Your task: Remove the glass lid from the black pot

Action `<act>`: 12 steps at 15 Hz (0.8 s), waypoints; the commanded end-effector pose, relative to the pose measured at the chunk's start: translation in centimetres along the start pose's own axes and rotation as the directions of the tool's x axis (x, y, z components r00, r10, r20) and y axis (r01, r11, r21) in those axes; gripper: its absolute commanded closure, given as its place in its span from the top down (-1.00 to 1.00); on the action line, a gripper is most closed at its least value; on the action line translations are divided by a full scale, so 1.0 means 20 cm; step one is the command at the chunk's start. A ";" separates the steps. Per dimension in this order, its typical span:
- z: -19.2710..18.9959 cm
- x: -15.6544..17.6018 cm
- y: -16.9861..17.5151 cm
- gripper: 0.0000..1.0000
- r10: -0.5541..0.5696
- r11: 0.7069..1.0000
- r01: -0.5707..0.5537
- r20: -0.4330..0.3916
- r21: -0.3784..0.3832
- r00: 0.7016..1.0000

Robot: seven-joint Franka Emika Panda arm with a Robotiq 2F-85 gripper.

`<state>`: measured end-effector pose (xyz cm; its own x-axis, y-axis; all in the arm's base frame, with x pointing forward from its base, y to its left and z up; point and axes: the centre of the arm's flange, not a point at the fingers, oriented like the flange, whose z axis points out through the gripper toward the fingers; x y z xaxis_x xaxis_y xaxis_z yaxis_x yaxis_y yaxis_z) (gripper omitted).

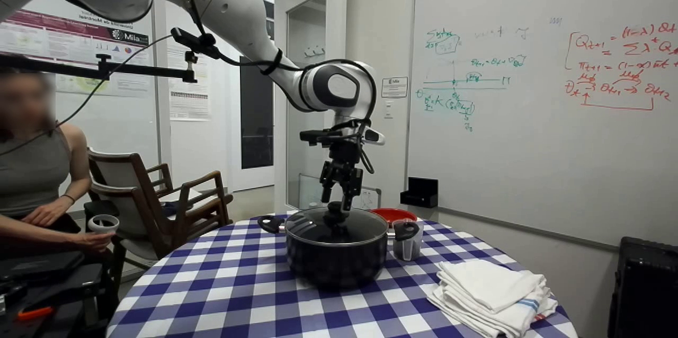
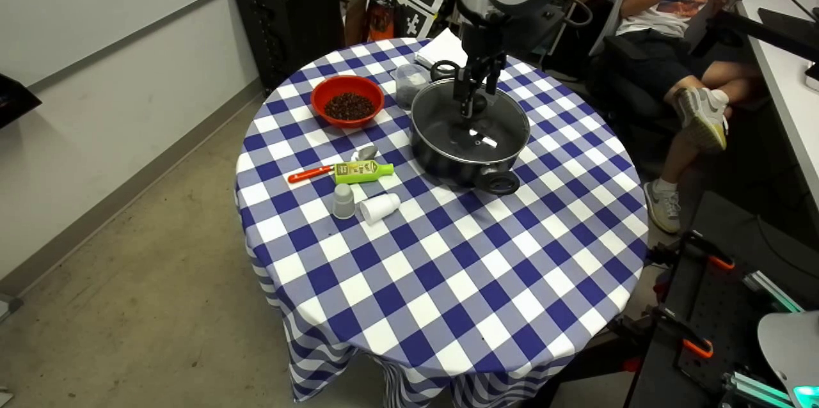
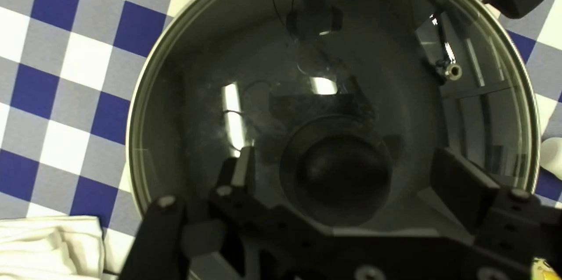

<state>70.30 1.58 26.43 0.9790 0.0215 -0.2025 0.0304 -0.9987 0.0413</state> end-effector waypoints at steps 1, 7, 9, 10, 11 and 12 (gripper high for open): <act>-0.02 0.05 -0.02 1.00 -0.012 1.000 0.012 -0.018 -0.006 1.000; -0.03 0.06 -0.02 0.47 -0.015 1.000 0.014 -0.026 -0.004 1.000; -0.03 0.06 -0.02 0.20 -0.014 1.000 0.014 -0.028 -0.004 1.000; -0.03 0.06 -0.02 0.06 -0.014 1.000 0.014 -0.028 -0.003 1.000; -0.03 0.06 -0.02 -0.12 -0.014 1.000 0.014 -0.028 -0.001 1.000; -0.03 0.06 -0.02 -0.25 -0.014 1.000 0.014 -0.028 -0.001 1.000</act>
<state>70.63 1.80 26.78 0.9813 0.0259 -0.1905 0.0341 -0.9986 0.0398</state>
